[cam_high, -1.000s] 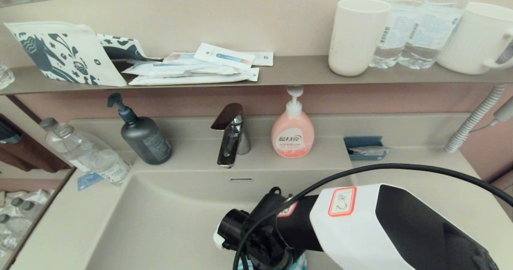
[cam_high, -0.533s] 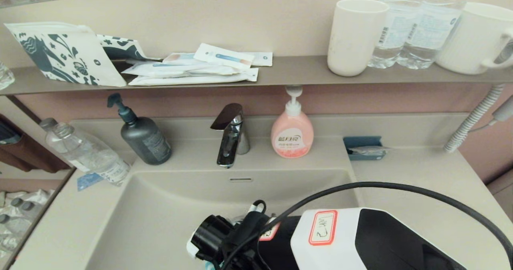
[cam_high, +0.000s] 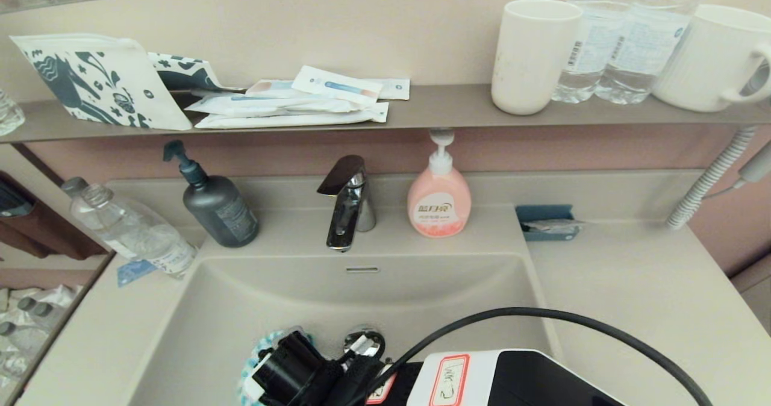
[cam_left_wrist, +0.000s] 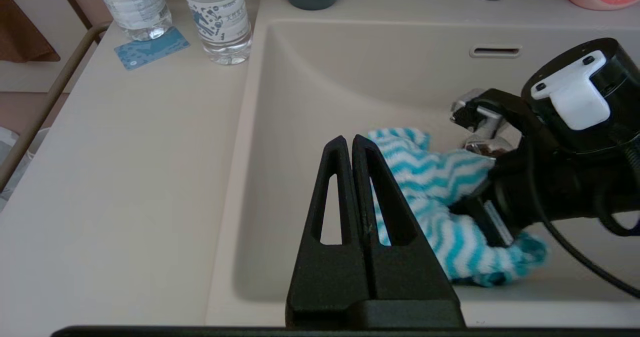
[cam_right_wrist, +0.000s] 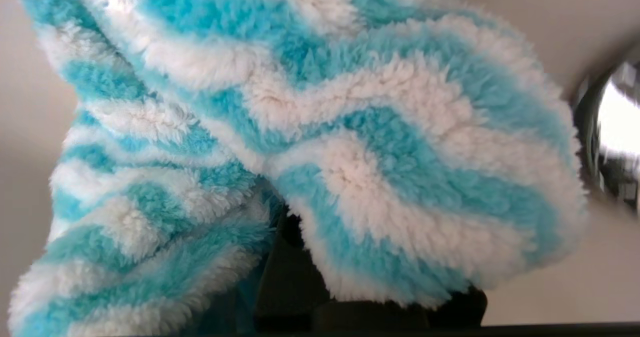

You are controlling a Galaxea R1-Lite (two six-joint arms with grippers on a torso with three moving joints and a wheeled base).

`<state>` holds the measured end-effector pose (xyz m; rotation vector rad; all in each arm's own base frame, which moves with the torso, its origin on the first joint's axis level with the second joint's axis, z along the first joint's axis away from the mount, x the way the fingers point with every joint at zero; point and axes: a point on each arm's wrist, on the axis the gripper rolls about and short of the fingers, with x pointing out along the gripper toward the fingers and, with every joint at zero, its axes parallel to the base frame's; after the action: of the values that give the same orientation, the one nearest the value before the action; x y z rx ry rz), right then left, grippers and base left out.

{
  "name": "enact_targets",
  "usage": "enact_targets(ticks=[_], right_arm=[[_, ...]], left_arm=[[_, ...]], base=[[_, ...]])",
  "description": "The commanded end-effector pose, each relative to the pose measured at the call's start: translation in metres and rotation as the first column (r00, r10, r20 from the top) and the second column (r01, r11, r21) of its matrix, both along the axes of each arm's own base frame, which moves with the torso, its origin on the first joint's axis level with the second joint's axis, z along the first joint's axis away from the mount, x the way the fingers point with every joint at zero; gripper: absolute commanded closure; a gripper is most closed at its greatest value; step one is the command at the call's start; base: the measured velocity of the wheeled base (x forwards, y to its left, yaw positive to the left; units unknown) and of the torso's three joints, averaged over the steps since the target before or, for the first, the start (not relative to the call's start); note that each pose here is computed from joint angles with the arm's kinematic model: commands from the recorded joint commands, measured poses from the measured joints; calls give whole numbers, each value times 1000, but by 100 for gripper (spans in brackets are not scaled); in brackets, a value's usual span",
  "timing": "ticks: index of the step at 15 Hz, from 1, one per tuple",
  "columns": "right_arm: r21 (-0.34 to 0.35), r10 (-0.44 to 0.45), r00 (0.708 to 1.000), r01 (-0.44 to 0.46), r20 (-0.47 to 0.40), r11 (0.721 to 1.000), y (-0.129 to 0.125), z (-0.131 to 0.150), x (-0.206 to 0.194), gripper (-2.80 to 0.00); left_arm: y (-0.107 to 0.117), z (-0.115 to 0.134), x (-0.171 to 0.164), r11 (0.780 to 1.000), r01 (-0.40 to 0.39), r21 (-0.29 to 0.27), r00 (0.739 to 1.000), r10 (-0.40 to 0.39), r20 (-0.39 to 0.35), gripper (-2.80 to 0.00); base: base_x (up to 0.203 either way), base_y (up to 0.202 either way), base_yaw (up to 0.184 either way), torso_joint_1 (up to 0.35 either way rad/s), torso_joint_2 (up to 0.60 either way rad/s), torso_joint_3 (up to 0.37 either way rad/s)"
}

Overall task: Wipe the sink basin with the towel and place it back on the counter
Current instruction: Wipe the sink

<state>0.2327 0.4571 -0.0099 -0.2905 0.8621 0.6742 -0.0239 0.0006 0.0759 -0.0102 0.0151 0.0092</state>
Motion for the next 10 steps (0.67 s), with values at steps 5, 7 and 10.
enact_targets(ticks=[5, 7, 10], right_arm=[[1, -120, 983, 122, 138, 993, -17, 8, 41, 0], [-18, -170, 970, 176, 173, 984, -28, 12, 57, 0], [-66, -225, 952, 243, 206, 968, -43, 17, 70, 0]], left_arm=[[0, 0, 0, 1000, 0, 0, 1000, 0, -2, 0], [0, 0, 0, 1000, 0, 0, 1000, 0, -2, 0], [0, 0, 0, 1000, 0, 0, 1000, 0, -2, 0]], base=[[0, 0, 0, 0, 0, 0], [0, 0, 0, 0, 0, 0], [0, 0, 0, 0, 0, 0]])
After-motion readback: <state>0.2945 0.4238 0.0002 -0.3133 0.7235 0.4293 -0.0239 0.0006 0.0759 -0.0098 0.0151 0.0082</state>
